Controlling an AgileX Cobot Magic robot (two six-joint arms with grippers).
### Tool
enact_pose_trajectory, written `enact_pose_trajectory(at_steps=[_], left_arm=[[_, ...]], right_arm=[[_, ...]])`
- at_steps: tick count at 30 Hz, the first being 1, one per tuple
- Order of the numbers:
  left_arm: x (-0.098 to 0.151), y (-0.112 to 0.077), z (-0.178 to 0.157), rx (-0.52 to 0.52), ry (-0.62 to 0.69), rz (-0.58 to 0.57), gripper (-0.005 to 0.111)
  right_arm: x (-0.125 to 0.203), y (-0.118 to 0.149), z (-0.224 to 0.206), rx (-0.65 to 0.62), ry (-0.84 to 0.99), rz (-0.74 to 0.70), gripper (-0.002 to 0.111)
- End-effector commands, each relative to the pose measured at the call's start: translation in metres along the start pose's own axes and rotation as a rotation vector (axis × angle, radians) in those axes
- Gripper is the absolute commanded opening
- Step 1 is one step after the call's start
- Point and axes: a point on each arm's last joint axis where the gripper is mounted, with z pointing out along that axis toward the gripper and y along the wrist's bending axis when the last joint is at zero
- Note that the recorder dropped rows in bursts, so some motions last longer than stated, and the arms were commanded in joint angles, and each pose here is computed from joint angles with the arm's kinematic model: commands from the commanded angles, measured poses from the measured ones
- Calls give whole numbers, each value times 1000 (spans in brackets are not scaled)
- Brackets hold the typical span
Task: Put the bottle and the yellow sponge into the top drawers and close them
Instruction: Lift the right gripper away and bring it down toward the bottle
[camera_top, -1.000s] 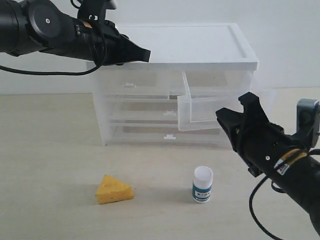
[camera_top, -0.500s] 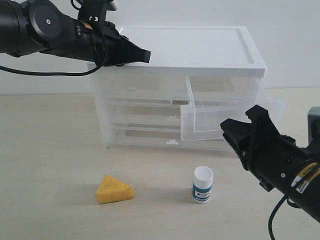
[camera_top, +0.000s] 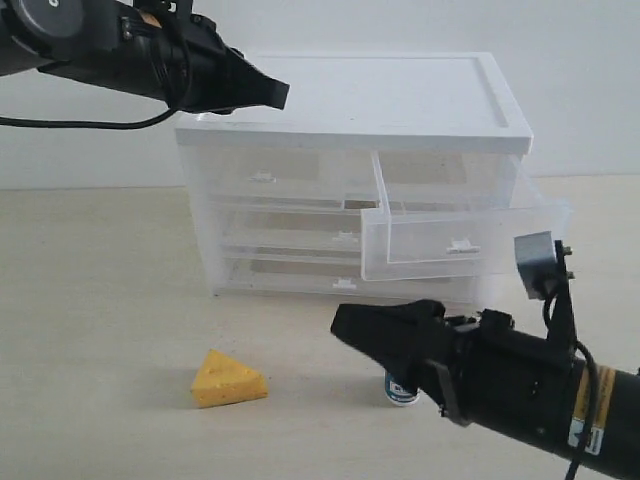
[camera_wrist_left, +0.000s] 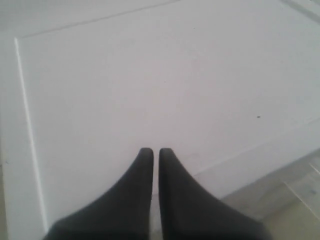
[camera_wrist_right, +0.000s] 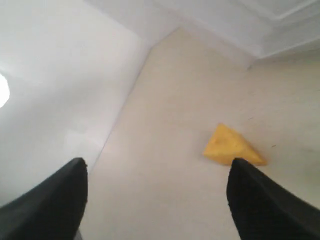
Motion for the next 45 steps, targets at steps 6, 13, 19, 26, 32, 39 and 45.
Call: enact_pose_trajectory(at_steps=[6,13,19,26,32,39,45], left_arm=[[-2,-5,-24,39,79,113,4],[4,-8,-34,92,180,178,4],[12,-8,-39,114,281,212,4],[23,-10,-41,149,367,210,4],[36,-11,-39,155,417,214,4],[38,-11,-39,155,425,217,4],[38,-11,-38,152,419,217,4]], right_arm=[[-12,41,28,-344,266,-271,-1],[-56,70,60,-338,370,-424,0],[-96,103,64,-178,486,-617,0],[-162,135,43,-154,287,-633,0],[-198,109,21,-16,171,-650,0],[-241,87,0,394,-102,-858,0],[-275,67,-30,930,-307,-1024,0]])
